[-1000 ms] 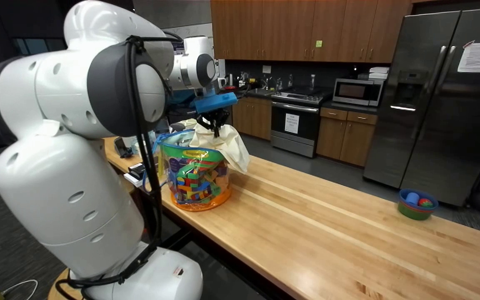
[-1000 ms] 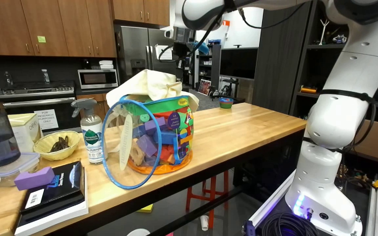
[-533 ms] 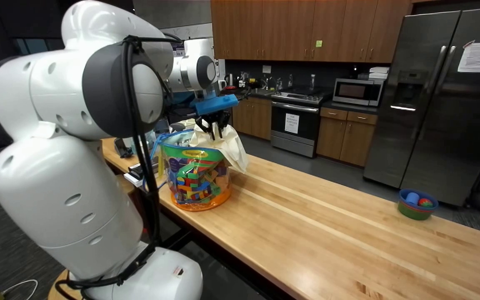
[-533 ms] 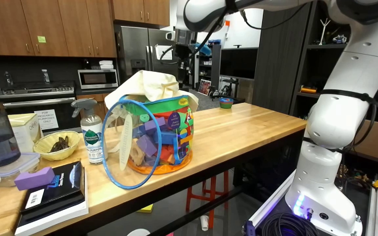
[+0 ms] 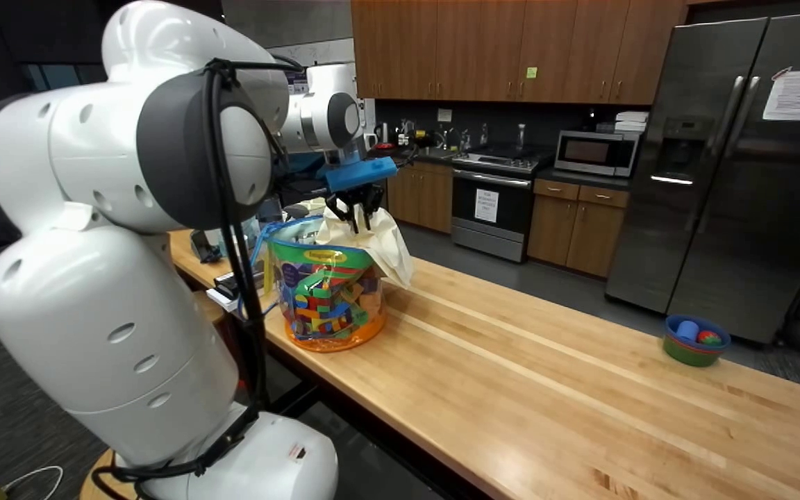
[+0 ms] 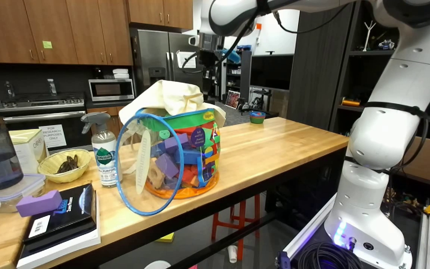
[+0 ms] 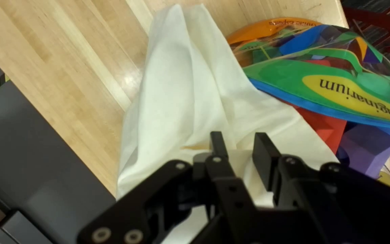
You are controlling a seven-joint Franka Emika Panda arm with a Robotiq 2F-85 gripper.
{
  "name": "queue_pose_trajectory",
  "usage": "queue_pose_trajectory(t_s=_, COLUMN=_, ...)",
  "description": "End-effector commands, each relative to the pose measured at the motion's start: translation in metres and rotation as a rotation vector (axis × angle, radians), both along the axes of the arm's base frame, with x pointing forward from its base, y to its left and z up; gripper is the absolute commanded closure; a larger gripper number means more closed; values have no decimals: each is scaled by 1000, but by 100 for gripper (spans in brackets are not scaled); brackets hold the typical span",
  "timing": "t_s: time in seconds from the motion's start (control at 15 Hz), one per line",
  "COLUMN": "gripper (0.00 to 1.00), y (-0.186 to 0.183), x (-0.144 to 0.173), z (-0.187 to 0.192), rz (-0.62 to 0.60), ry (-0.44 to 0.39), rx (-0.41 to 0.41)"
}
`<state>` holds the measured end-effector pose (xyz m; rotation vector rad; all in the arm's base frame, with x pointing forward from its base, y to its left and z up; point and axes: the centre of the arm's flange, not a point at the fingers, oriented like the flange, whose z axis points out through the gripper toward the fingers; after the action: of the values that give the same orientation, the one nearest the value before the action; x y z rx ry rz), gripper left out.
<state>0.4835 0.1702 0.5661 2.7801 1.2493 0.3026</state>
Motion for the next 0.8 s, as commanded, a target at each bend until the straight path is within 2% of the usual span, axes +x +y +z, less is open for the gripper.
queue_pose_trajectory(t_s=0.0, gripper=45, y=-3, x=1, z=-3, rz=-10, ry=2, rx=4)
queue_pose_trajectory(t_s=0.2, gripper=29, y=-13, x=0, z=-4, rz=-43, ry=-7, rx=5)
queue_pose_trajectory(t_s=0.47, gripper=2, y=-34, x=-5, z=-5, rz=-93, ry=-11, rx=8)
queue_pose_trajectory(t_s=0.73, gripper=0, y=-54, x=-13, z=-4, rz=-157, ry=-20, rx=16)
